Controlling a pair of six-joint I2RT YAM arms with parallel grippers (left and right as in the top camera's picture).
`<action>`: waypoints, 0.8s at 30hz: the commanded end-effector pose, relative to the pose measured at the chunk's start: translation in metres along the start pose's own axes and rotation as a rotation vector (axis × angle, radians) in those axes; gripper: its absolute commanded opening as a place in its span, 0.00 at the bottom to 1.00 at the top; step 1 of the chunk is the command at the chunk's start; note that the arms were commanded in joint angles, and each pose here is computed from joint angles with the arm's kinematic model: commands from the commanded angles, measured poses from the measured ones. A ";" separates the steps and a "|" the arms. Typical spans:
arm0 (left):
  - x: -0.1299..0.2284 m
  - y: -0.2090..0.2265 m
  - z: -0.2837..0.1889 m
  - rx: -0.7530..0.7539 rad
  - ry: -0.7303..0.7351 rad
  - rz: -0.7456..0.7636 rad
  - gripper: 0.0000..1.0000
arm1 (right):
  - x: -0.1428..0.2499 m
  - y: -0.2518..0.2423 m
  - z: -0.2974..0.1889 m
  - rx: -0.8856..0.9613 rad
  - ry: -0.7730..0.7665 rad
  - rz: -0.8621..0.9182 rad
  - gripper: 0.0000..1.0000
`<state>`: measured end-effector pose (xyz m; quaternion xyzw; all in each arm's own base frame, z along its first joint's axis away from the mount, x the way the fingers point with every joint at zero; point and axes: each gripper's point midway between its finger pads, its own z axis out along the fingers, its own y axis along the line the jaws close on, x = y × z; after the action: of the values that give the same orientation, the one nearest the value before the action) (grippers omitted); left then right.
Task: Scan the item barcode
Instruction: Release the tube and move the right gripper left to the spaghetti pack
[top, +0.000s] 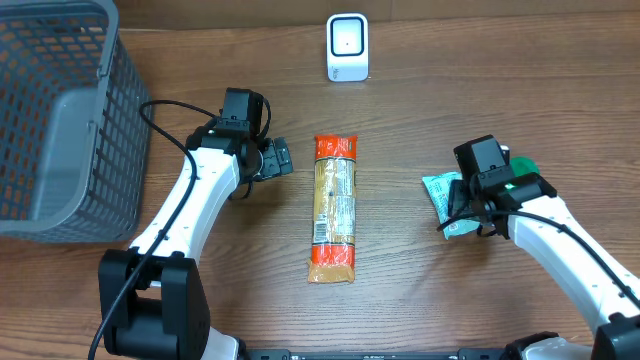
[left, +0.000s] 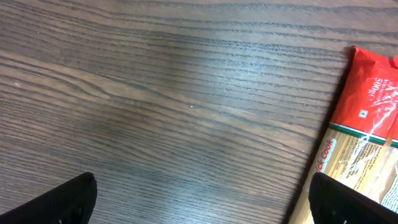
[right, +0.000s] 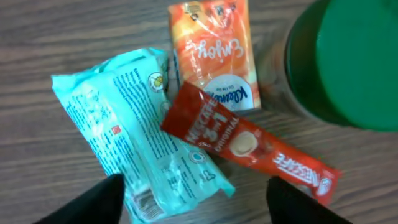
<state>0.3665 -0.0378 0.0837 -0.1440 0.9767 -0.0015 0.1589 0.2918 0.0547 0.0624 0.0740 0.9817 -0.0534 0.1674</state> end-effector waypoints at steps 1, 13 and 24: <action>-0.005 -0.002 -0.006 0.011 -0.019 -0.005 1.00 | 0.004 0.007 0.007 -0.032 0.027 0.004 0.79; -0.005 -0.002 -0.006 0.011 -0.020 -0.005 1.00 | -0.003 0.101 -0.017 -0.523 0.098 0.176 0.86; -0.005 -0.002 -0.006 0.011 -0.019 -0.005 1.00 | 0.011 0.181 -0.036 -0.538 -0.051 0.157 0.87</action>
<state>0.3665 -0.0378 0.0837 -0.1440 0.9767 -0.0015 0.1589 0.3044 0.2286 0.0895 0.0706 0.9455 0.2493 0.1972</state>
